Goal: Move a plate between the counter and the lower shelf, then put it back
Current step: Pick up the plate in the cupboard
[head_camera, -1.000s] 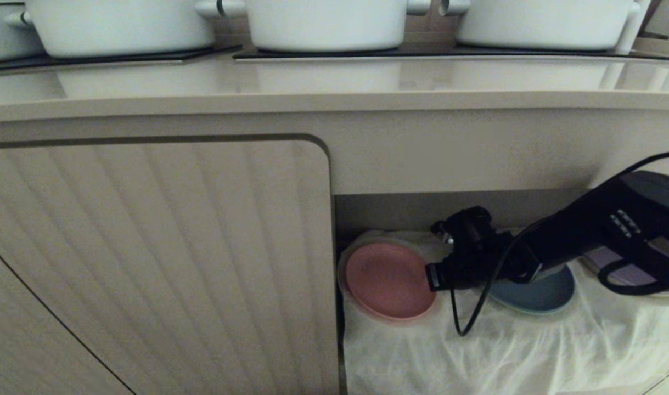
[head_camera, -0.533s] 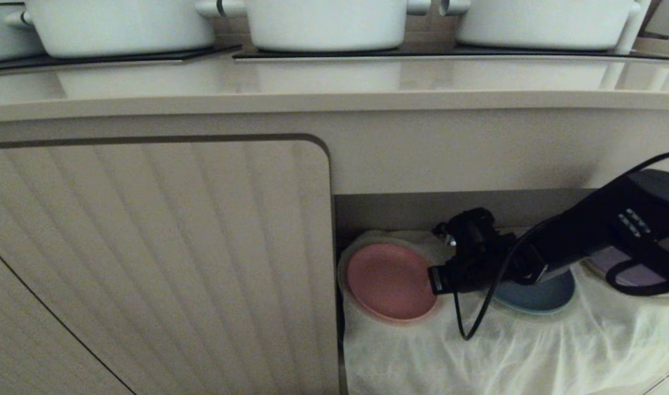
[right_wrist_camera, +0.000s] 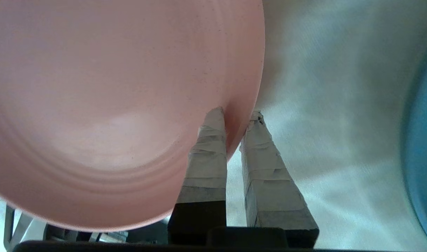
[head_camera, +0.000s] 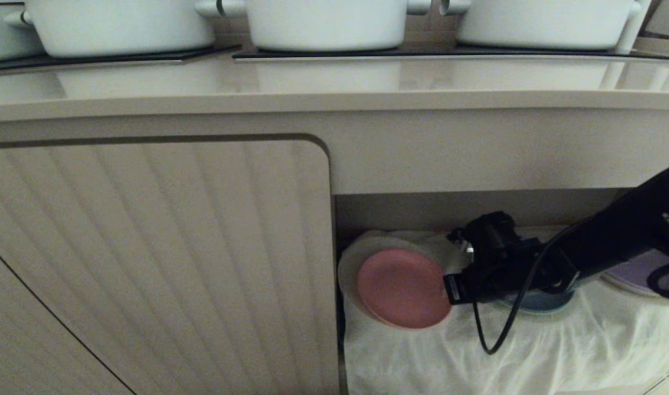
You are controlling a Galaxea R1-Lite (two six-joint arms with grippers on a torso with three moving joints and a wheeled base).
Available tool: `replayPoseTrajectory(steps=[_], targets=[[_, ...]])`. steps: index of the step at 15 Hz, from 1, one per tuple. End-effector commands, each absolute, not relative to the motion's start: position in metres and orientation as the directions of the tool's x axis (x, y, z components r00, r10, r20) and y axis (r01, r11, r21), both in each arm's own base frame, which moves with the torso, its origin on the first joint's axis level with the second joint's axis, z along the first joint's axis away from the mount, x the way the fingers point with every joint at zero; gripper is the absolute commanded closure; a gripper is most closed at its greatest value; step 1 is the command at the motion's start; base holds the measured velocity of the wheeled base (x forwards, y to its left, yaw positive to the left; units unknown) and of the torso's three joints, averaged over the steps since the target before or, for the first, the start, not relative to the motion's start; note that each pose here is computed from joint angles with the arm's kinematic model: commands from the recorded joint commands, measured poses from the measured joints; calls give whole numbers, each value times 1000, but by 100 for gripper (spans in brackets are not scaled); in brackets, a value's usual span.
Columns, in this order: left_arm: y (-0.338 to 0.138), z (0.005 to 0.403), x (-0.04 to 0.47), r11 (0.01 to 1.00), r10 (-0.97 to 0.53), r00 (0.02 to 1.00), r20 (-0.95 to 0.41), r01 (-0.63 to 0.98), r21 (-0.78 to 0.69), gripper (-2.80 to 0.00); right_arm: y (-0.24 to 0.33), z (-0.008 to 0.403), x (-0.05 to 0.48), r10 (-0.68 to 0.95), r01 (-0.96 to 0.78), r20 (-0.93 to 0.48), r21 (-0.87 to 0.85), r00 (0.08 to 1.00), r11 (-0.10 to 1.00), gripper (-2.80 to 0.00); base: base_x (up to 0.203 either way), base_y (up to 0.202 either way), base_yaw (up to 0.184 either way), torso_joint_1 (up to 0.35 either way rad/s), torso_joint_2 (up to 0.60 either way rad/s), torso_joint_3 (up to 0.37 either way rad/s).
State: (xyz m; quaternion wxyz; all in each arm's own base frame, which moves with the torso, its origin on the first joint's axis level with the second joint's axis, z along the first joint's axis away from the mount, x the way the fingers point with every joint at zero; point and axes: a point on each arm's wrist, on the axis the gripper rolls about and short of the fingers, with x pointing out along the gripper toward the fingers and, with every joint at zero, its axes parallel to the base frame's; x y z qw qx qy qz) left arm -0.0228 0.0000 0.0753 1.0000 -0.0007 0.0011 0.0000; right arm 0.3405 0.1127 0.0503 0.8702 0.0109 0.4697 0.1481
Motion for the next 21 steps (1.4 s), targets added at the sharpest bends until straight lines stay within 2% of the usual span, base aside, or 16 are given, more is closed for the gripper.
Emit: replayPoseTrajectory(steps=[1,21], targets=[[0,75,-23,1000,0,1000,-2,0,-2,0,110,61,334,275,-250,-799,161,534,955,0,0,0,0,0,0,0],[0,75,-23,1000,0,1000,-2,0,-2,0,84,94,259,272,-246,-792,158,547,956,0,0,0,0,0,0,0]])
